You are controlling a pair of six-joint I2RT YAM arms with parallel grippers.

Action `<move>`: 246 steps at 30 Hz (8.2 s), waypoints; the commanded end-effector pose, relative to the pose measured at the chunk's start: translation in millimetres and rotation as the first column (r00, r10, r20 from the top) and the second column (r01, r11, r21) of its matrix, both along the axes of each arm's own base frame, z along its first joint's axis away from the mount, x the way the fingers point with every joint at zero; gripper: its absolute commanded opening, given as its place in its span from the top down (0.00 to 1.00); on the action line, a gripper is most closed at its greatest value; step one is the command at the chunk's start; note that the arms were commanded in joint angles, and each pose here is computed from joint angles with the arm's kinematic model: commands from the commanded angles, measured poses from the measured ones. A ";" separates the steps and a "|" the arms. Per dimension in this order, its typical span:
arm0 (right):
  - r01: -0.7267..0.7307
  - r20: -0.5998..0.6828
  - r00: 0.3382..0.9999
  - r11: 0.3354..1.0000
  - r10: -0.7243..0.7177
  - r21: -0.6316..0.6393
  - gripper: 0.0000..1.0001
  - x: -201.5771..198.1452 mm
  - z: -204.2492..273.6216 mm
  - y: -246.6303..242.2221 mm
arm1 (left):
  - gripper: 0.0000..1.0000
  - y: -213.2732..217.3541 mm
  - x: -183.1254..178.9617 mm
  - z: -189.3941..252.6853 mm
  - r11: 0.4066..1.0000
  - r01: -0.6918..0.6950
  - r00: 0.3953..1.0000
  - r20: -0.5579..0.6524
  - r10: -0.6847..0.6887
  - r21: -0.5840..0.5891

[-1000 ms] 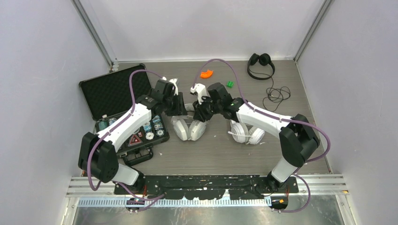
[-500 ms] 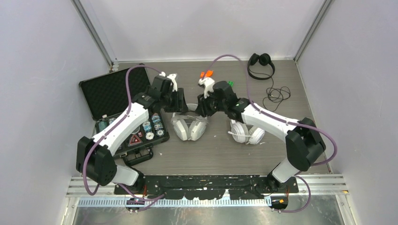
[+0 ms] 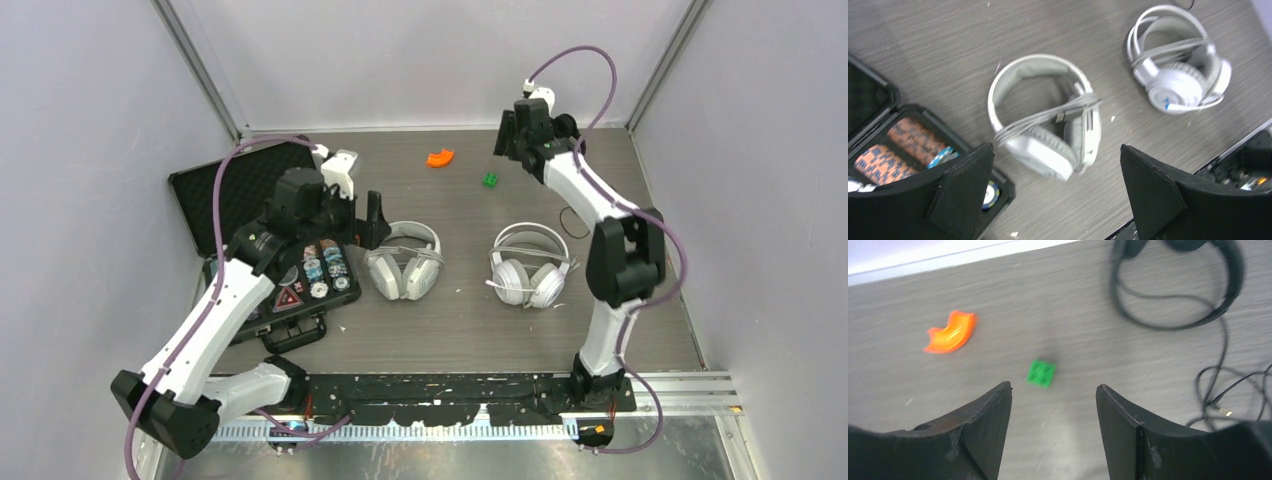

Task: Wrap the headphones
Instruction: Pick up the headphones from the corner of the board.

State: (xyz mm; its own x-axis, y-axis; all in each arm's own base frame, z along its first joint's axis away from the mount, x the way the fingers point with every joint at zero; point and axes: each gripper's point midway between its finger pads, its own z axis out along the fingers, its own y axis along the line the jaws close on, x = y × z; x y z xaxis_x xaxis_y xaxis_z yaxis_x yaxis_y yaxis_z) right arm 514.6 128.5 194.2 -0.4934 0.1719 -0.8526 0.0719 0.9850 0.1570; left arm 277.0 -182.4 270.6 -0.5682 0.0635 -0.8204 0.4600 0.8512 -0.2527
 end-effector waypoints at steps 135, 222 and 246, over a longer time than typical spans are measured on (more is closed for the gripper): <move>-0.863 0.634 0.224 0.453 0.740 -0.225 0.35 -251.9 199.3 70.3 | 1.00 -190.7 58.5 177.4 0.614 0.396 0.918 0.313 -0.244 -0.683; -0.872 0.666 0.464 0.433 0.584 0.228 1.00 -234.2 213.1 114.8 | 0.34 -80.5 30.6 165.0 0.875 0.477 0.720 0.610 -0.331 -0.089; -0.774 0.628 0.089 -0.344 0.773 0.532 1.00 -355.6 276.4 145.5 | 0.25 -76.8 -17.9 158.5 0.736 0.579 0.272 0.768 -0.580 0.350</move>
